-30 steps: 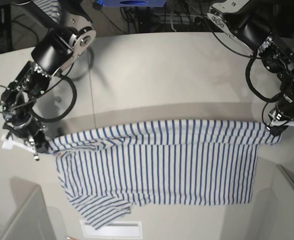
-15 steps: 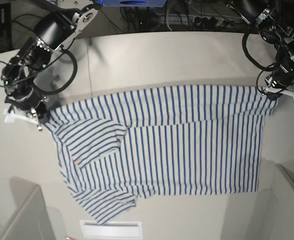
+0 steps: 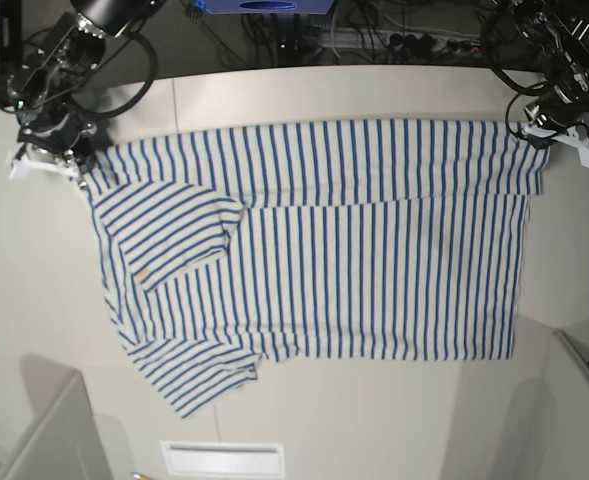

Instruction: Fold the T-shirt properly

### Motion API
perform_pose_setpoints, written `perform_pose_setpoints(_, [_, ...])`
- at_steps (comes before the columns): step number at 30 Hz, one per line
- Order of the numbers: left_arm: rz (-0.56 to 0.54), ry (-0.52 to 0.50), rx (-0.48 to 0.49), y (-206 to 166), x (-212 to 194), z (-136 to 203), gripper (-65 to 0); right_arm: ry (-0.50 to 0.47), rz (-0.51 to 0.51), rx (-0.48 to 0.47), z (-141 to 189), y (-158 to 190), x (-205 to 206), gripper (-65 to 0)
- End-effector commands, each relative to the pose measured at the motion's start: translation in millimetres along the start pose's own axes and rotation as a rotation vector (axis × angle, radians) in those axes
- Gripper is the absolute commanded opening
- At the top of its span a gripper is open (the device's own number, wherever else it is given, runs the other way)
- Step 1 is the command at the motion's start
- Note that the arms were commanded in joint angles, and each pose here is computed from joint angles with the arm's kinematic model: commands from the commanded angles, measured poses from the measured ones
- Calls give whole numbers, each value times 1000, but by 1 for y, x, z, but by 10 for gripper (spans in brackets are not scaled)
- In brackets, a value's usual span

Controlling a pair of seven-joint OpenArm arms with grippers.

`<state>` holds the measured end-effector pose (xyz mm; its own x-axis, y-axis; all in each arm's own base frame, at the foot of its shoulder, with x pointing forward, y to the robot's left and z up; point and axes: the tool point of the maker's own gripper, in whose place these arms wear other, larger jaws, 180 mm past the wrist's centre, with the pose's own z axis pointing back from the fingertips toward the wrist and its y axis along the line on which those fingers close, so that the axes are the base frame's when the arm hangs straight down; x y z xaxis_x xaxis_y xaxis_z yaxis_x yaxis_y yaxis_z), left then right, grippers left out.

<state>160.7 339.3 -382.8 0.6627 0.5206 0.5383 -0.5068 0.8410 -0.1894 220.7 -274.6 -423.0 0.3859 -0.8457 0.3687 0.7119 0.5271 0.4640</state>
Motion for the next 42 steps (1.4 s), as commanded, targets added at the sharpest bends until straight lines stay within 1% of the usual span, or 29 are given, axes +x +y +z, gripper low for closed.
perform_pose_setpoints(1, [-32, -48, 11, 2, 14, 9, -650, -70, 25, 19, 9, 7, 20, -650])
perform_pose_setpoints(6, [-72, -30, 44, 10, 3, 22, -650, -77, 44, -3, 19, -2, 17, -650])
perform_pose_setpoints(10, [-77, 7, 67, 20, -10, 25, -650, -56, 47, -32, 22, -17, 7, -650])
perform_pose_setpoints(19, [-83, 58, 96, 33, -29, 31, -650, -10, 56, -101, 30, -48, -12, -650])
perform_pose_setpoints(24, [-88, 61, 98, 34, -30, 32, -650, -1, 57, -106, 31, -51, -15, -650])
perform_pose_setpoints(28, [-86, 63, 100, 35, -31, 32, -650, 37, 66, -98, 36, -46, -20, -650])
perform_pose_setpoints(35, [-87, 65, 99, 34, -31, 32, -650, 26, 82, -84, 41, -38, -15, -650])
perform_pose_setpoints(36, [-88, 65, 100, 35, -31, 32, -650, 27, 82, -86, 41, -39, -15, -606])
perform_pose_setpoints(37, [-87, 66, 101, 35, -31, 32, -650, 29, 82, -88, 41, -40, -16, -513])
perform_pose_setpoints(39, [-84, 65, 105, 37, -31, 33, -650, 25, 85, -97, 43, -44, -17, -369])
perform_pose_setpoints(40, [-82, 67, 107, 38, -31, 33, -650, 24, 84, -98, 43, -44, -16, -326])
perform_pose_setpoints(41, [-79, 68, 107, 38, -32, 33, -650, 24, 84, -104, 44, -46, -17, -303])
perform_pose_setpoints(42, [-80, 69, 108, 38, -32, 33, -650, 19, 78, -112, 45, -50, -15, -303])
